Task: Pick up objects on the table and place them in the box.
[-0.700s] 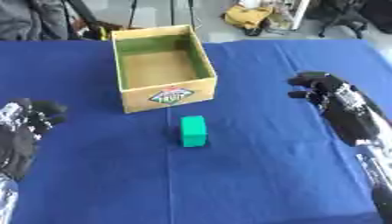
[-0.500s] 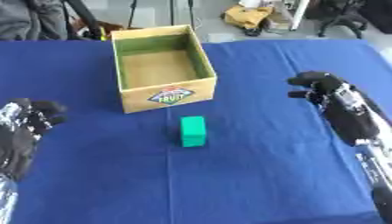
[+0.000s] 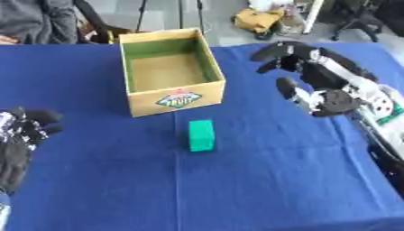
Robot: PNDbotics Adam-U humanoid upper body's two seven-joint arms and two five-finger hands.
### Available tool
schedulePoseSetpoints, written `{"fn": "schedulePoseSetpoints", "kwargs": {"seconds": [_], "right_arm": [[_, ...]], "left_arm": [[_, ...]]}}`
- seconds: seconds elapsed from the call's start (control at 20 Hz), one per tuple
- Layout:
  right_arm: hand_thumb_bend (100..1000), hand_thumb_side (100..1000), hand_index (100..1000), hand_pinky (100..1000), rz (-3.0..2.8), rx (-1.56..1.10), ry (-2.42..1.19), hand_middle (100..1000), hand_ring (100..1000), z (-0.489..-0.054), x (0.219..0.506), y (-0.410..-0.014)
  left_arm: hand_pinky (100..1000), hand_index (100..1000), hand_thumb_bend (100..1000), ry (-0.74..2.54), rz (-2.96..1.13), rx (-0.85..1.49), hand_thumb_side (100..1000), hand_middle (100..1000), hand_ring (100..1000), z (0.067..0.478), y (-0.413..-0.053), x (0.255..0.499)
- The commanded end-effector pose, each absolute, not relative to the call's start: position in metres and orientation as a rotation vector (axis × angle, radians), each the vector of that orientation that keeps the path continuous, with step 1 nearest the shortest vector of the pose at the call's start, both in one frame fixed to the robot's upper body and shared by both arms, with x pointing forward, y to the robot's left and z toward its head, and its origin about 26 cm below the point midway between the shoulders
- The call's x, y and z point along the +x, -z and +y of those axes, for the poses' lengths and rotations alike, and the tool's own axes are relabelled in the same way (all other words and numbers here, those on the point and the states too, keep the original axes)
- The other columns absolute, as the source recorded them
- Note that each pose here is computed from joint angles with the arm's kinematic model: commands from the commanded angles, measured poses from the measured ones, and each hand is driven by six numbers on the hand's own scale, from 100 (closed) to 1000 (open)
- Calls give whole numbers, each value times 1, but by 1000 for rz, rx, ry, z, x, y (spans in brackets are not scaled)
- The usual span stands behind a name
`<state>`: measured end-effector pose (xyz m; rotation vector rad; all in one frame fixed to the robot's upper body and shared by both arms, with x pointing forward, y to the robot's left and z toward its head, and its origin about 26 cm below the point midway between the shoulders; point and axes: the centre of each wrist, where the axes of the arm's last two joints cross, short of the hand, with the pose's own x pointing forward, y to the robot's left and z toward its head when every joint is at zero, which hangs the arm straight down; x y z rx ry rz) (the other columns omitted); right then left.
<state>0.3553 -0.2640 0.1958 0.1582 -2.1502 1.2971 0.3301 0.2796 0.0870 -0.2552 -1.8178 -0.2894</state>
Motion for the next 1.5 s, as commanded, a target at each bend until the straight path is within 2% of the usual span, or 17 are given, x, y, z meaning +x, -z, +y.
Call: {"fn": "schedulePoseSetpoints", "kwargs": {"seconds": [0.05, 0.45, 0.85, 1.1, 1.15, 1.3, 1.5], "right_arm": [[100, 481, 847, 795, -2112, 118, -1435, 809, 909, -259, 371, -202], [100, 466, 854, 790, -2052, 81, -1613, 811, 902, -238, 408, -194], [100, 593, 861, 785, -2003, 8, -1654, 809, 898, -239, 424, -164], [100, 629, 859, 782, -1995, -43, -1717, 802, 893, -233, 424, -157], [100, 703, 857, 777, -1992, -53, -1730, 795, 886, -231, 424, -156], [111, 761, 852, 772, -1972, -78, -1762, 786, 879, -227, 424, -151], [139, 782, 851, 769, -1969, -120, -1775, 781, 874, -220, 425, -145]], "left_arm": [[826, 668, 388, 310, -1845, -258, 1000, 589, 808, 279, -97, 333], [826, 668, 387, 311, -1850, -260, 1000, 588, 808, 278, -98, 333], [826, 668, 386, 314, -1850, -264, 1000, 588, 809, 277, -98, 334], [826, 668, 386, 315, -1850, -266, 1000, 588, 809, 277, -98, 334], [826, 668, 385, 316, -1850, -267, 1000, 588, 809, 277, -98, 334], [827, 668, 385, 317, -1850, -267, 1000, 588, 809, 276, -98, 334], [826, 668, 385, 318, -1851, -268, 1000, 588, 809, 276, -98, 334]]}}
